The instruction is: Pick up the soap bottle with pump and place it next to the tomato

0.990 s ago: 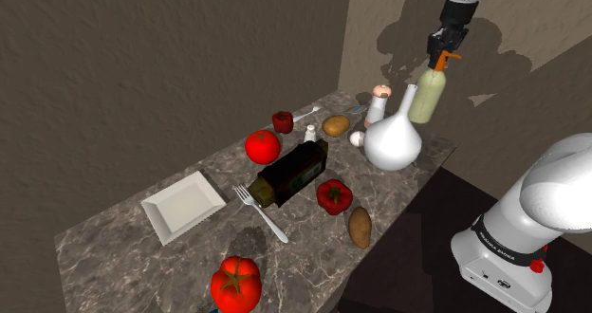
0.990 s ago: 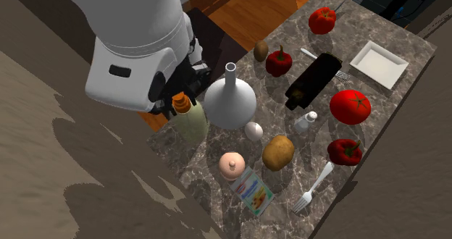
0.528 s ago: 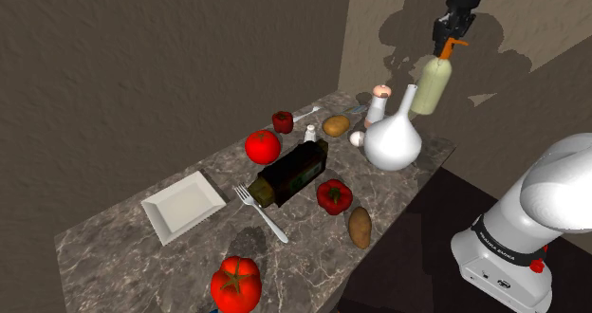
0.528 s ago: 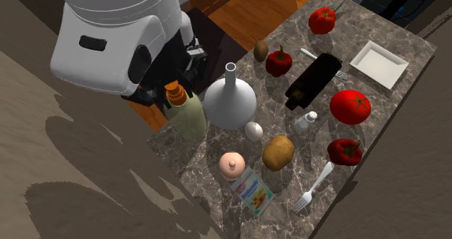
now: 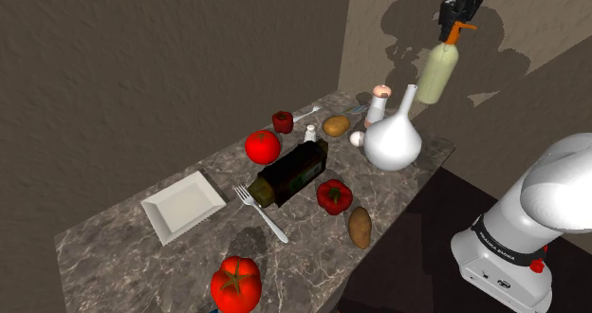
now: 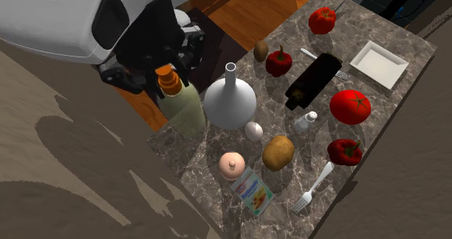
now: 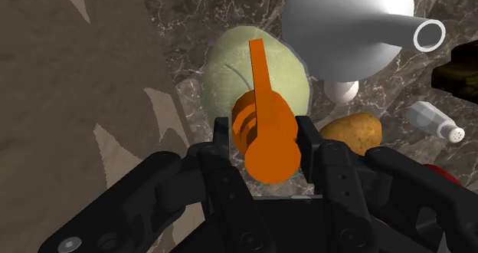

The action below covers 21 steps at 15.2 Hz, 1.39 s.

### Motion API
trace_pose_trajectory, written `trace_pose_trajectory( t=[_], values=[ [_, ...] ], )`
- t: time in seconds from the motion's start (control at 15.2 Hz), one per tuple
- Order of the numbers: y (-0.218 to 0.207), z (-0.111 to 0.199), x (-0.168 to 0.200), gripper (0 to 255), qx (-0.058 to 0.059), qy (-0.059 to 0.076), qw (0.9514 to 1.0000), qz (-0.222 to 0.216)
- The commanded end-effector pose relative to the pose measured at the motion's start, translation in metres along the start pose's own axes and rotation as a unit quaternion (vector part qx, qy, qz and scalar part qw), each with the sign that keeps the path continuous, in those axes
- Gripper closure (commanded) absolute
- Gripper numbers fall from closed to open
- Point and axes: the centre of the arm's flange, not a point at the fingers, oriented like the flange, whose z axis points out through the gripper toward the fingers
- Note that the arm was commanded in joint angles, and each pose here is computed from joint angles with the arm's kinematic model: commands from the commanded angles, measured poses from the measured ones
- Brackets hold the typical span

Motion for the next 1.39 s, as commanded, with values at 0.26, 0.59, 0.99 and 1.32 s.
trace_pose_trajectory(
  t=[0.26, 0.59, 0.99, 1.32],
  values=[
    [0.000, -0.032, 0.001, 255, 0.000, 0.000, 1.0000, 0.000],
    [0.000, -0.059, 0.001, 255, 0.000, 0.000, 1.0000, 0.000],
    [0.001, -0.090, 0.001, 255, 0.000, 0.000, 1.0000, 0.000],
    [-0.012, -0.106, 0.000, 255, 0.000, 0.000, 1.0000, 0.000]
  ],
)
